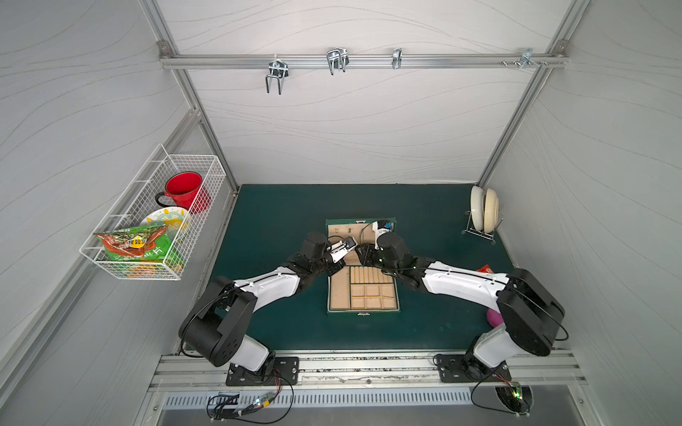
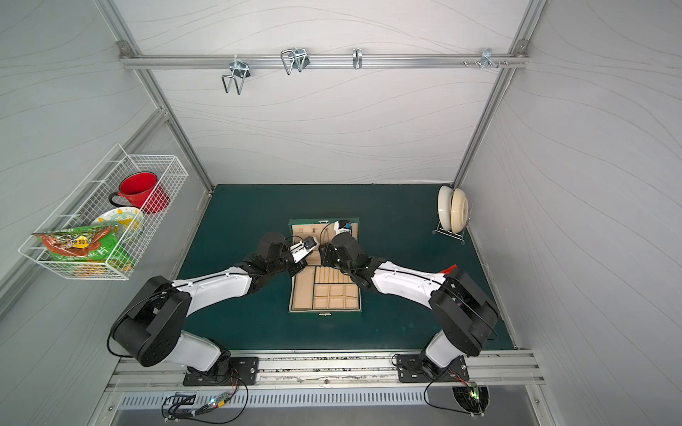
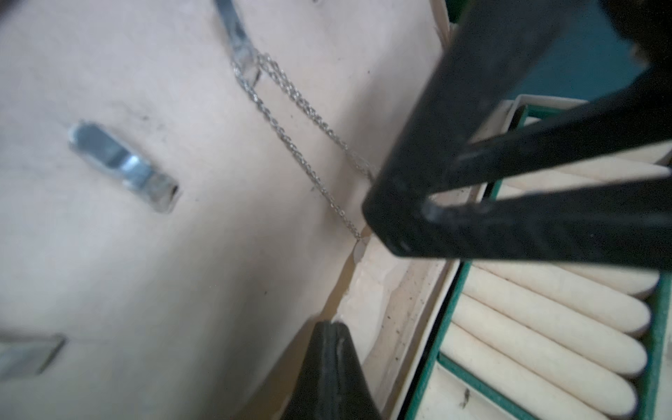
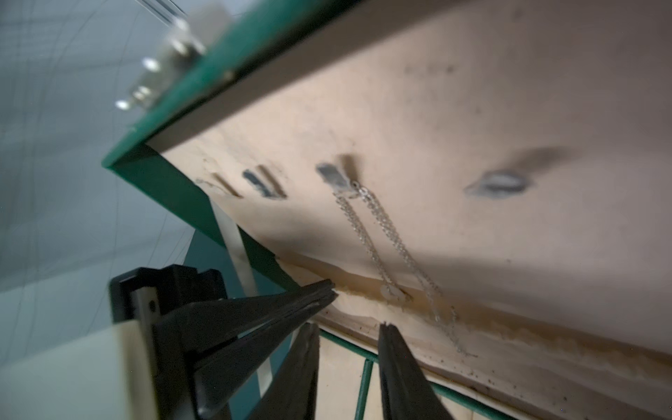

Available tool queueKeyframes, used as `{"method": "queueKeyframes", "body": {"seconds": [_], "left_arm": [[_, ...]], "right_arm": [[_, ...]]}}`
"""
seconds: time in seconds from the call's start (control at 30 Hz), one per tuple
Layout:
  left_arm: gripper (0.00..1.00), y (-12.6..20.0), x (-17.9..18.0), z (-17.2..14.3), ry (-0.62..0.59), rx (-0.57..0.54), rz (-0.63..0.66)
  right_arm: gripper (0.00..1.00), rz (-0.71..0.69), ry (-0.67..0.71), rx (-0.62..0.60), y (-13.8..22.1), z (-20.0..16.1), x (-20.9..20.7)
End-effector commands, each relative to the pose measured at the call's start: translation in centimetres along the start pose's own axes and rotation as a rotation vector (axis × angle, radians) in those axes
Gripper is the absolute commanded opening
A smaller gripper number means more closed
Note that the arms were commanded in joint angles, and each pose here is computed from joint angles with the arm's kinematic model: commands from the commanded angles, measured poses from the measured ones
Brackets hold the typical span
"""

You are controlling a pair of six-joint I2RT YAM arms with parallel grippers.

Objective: Put jewelry chain into jewelry box
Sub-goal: Open the storage slot of the jewelry box, then adjust the necklace in the storage slot.

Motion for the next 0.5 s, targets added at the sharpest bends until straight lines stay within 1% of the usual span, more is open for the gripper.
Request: {"method": "queueKeyframes", "body": {"seconds": [0.0,0.3,0.47], "left_arm": [[0.0,-0.1,0.0,1.2,-0.007,-0.07,-0.003],[0.0,0.0,-0.5,1.4,-0.022,-0.086,-0.028],[0.0,0.1,-0.8,1.4,-0.033,-0.081,-0.04]], "right_arm": [[0.32,-0.009,-0.015,-0.09,-0.8,1.4,0.6],[0.29,-0.073,-0.001,-0.134,-2.4,1.2,-0.5],[0.28,-0.061,0.004,-0.129,-3.1,1.0,-0.2]]}}
Point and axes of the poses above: each gripper's point midway between its finger pads, its own y axis back along the fingers, its own x axis along the line the jaws close on, z = x × y, the point moved 2 cm from there along y, back along the fingers, and after that the axes turned 12 degrees about -y, right-handed, at the moved point
